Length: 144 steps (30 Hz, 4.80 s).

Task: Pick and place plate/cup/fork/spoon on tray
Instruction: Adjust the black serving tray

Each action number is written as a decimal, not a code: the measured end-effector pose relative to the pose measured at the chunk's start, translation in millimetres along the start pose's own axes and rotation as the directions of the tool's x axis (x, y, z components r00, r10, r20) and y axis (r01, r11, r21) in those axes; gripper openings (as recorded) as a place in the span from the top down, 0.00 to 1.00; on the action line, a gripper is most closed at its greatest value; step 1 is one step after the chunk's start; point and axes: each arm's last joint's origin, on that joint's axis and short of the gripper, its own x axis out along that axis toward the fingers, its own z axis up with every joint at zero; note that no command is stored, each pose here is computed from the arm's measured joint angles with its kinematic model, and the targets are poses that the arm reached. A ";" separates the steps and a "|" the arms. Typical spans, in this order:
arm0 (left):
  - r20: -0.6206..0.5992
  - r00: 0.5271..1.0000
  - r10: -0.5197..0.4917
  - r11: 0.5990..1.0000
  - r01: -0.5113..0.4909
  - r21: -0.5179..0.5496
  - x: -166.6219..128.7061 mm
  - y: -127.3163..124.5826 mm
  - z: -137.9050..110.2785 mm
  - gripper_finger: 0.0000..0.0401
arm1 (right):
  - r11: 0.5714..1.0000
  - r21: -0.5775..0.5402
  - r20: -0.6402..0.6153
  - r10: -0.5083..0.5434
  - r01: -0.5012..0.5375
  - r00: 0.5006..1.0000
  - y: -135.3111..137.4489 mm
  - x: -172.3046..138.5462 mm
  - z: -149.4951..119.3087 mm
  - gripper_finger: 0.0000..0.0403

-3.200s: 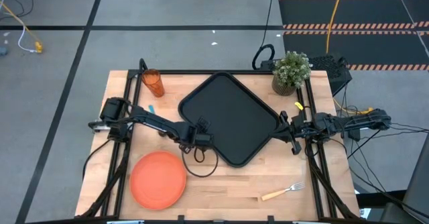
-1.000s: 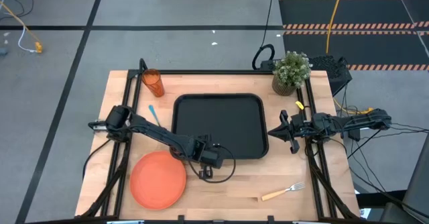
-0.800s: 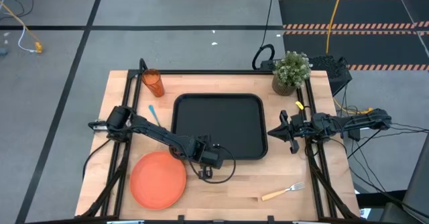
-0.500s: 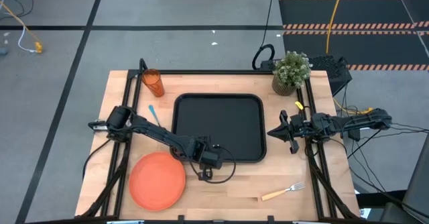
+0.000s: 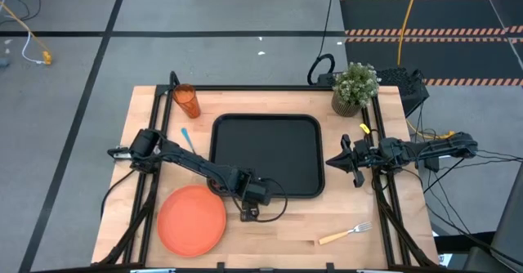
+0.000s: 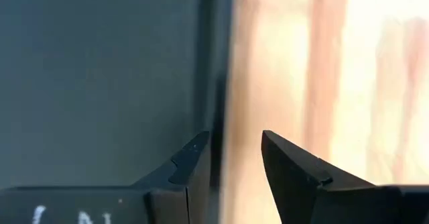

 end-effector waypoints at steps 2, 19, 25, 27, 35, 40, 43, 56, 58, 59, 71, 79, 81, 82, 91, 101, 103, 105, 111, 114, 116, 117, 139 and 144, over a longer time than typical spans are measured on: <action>-0.057 0.997 -0.044 0.999 0.043 -0.023 -0.9 -0.5 -4.0 0.66 | 1.000 0.000 0.000 0.000 0.000 1.000 0.0 0.0 0.0 1.00; -0.208 0.962 -0.175 0.976 0.143 -0.163 -30.6 -11.0 -19.9 0.66 | 1.000 0.008 -0.001 0.000 0.000 1.000 0.0 0.0 -0.1 1.00; -0.198 0.976 -0.093 0.989 0.067 -0.133 -45.1 -8.0 -24.6 0.66 | 1.000 0.006 -0.006 -0.004 0.004 1.000 -0.2 0.3 -0.6 1.00; -0.170 0.985 0.025 0.994 -0.043 -0.103 -45.1 -3.9 -24.7 0.66 | 1.000 -0.006 -0.004 -0.005 0.005 1.000 -0.2 0.3 -0.4 1.00; -0.164 0.984 0.075 0.997 -0.076 0.000 -29.4 4.7 -26.2 0.66 | 0.999 -0.038 0.004 -0.031 0.031 1.000 -0.9 0.3 -0.2 1.00; -0.172 0.984 0.036 0.995 -0.019 0.100 -11.1 3.6 -38.0 0.66 | 0.999 -0.035 0.002 -0.031 0.031 1.000 -1.0 0.3 -0.3 1.00; -0.149 0.989 0.009 0.994 0.008 0.112 -2.4 3.6 -40.7 0.66 | 0.999 -0.028 -0.003 -0.033 0.032 0.999 -1.1 0.4 -0.8 1.00; -0.070 0.995 -0.069 0.994 0.062 -0.092 11.7 12.6 -38.9 0.66 | 0.999 -0.001 -0.005 -0.033 0.033 0.999 -1.2 0.4 -1.0 1.00; -0.055 0.994 -0.091 0.991 0.085 -0.107 12.0 11.7 -37.3 0.66 | 0.999 -0.001 -0.005 -0.033 0.033 0.999 -1.1 0.4 -1.0 1.00; -0.049 0.994 -0.102 0.989 0.097 -0.112 12.0 11.1 -36.4 0.66 | 0.999 -0.001 -0.005 -0.033 0.033 0.999 -1.1 0.4 -1.0 1.00; -0.030 0.990 -0.138 0.962 0.127 -0.242 12.0 16.2 -31.8 0.66 | 0.999 -0.001 -0.005 -0.033 0.033 0.999 -1.2 0.4 -1.0 1.00; -0.022 0.992 -0.121 0.933 0.107 -0.343 12.1 26.5 -28.3 0.66 | 0.999 -0.001 -0.006 -0.033 0.033 0.999 -1.2 0.4 -1.0 1.00; -0.018 0.994 -0.111 0.933 0.098 -0.345 12.1 26.7 -28.1 0.66 | 0.999 -0.001 -0.006 -0.033 0.033 0.999 -1.2 0.4 -1.1 1.00; -0.017 0.994 -0.109 0.933 0.097 -0.347 12.1 26.8 -28.1 0.66 | 0.999 -0.001 -0.006 -0.033 0.033 0.999 -1.2 0.4 -1.1 1.00; -0.013 0.994 -0.104 0.897 0.088 -0.434 12.1 27.0 -27.8 0.66 | 0.999 -0.001 -0.006 -0.033 0.033 0.999 -1.2 0.4 -1.1 1.00; 0.019 0.998 -0.066 0.955 0.069 -0.289 12.1 22.4 -27.4 0.76 | 0.999 -0.002 -0.011 -0.034 0.034 0.999 -1.3 0.4 -1.6 1.00; 0.048 0.996 -0.075 0.977 0.083 -0.198 11.9 18.3 -25.6 0.81 | 0.999 -0.002 -0.016 -0.035 0.035 0.999 -1.4 0.4 -2.1 1.00; 0.072 0.994 -0.082 0.990 0.090 -0.113 11.6 14.9 -24.2 0.85 | 0.999 -0.002 -0.017 -0.036 0.036 0.999 -1.5 0.4 -2.2 1.00; 0.080 0.993 -0.084 0.996 0.086 -0.027 11.6 13.3 -24.0 0.88 | 0.999 -0.002 -0.021 -0.037 0.037 0.999 -1.6 0.4 -2.5 1.00; 0.079 0.993 -0.083 0.996 0.084 -0.010 11.6 13.3 -24.0 0.85 | 0.999 -0.002 -0.021 -0.037 0.037 0.999 -1.6 0.4 -2.6 1.00; 0.080 0.993 -0.084 0.996 0.084 0.000 11.6 13.0 -24.0 0.82 | 0.999 -0.002 -0.021 -0.037 0.037 0.999 -1.6 0.4 -2.5 1.00; 0.081 0.993 -0.084 0.996 0.085 0.002 11.4 12.9 -23.8 0.81 | 0.999 -0.002 -0.020 -0.037 0.037 0.999 -1.6 0.4 -2.5 1.00; -0.170 0.985 0.044 0.995 -0.059 -0.086 -91.5 5.8 4.4 0.91 | 0.995 -0.057 -0.015 0.079 -0.079 0.997 2.5 0.4 0.0 1.00; -0.285 0.957 -0.052 0.980 -0.006 -0.197 -94.3 -11.2 -9.4 0.91 | 0.982 -0.171 0.015 0.082 -0.078 0.997 3.1 0.4 2.8 1.00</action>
